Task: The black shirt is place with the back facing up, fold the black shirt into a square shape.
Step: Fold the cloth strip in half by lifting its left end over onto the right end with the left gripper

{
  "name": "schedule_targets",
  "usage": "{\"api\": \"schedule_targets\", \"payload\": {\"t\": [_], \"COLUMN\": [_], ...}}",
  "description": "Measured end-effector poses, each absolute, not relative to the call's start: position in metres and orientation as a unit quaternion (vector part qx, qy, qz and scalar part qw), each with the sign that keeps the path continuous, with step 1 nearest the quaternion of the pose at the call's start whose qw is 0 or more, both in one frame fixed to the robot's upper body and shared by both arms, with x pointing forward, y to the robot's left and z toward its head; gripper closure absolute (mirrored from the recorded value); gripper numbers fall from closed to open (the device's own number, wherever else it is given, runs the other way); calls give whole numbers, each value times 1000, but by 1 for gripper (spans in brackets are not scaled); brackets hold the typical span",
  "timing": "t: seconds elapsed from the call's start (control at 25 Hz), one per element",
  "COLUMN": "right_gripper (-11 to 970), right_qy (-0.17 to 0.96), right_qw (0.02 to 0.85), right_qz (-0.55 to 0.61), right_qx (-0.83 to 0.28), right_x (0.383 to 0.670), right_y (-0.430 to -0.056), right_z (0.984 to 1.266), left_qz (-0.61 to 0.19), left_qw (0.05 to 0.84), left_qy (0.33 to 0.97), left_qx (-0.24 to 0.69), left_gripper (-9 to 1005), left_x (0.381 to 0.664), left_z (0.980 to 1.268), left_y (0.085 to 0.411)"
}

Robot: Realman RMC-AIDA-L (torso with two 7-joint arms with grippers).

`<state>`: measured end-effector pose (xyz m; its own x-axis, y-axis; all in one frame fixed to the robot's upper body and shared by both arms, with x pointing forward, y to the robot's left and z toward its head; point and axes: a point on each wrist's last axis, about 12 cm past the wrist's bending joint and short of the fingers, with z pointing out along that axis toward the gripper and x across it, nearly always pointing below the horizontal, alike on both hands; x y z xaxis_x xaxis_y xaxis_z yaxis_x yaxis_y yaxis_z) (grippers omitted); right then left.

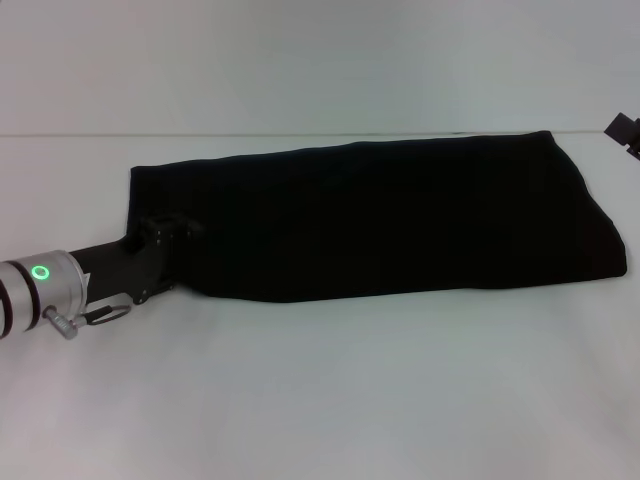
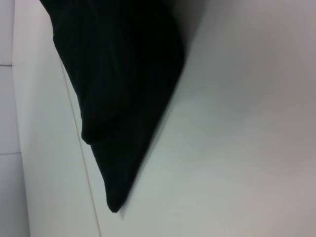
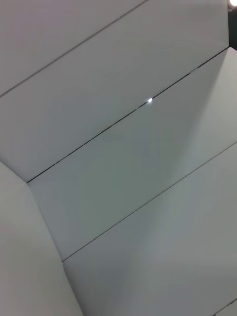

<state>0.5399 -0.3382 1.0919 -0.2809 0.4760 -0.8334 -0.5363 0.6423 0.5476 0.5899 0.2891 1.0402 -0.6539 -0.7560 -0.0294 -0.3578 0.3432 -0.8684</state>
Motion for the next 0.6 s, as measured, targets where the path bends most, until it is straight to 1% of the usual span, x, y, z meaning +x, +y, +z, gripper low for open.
{"api": "schedule_targets", "payload": {"t": [0.24,0.44,0.6], "right_gripper": [262,262,261], "right_qy": [677,676,681], "right_qw": [601,603,603], "right_qz": [425,422,415], "right_qx": [-15,-9,-12], "right_x": [539,538,538], "right_y": [-341,-344,-345], "right_z": [1093,1093,1092], "left_qz": [-443,-437,-435], "left_qw": [229,239,246], "left_qy": [805,812,817], "left_qx": [-321,-304,-289], "left_gripper": [461,707,772], "left_x": [592,594,594], "left_z": [1042,1044,1045], "left_y": [288,288,288]}}
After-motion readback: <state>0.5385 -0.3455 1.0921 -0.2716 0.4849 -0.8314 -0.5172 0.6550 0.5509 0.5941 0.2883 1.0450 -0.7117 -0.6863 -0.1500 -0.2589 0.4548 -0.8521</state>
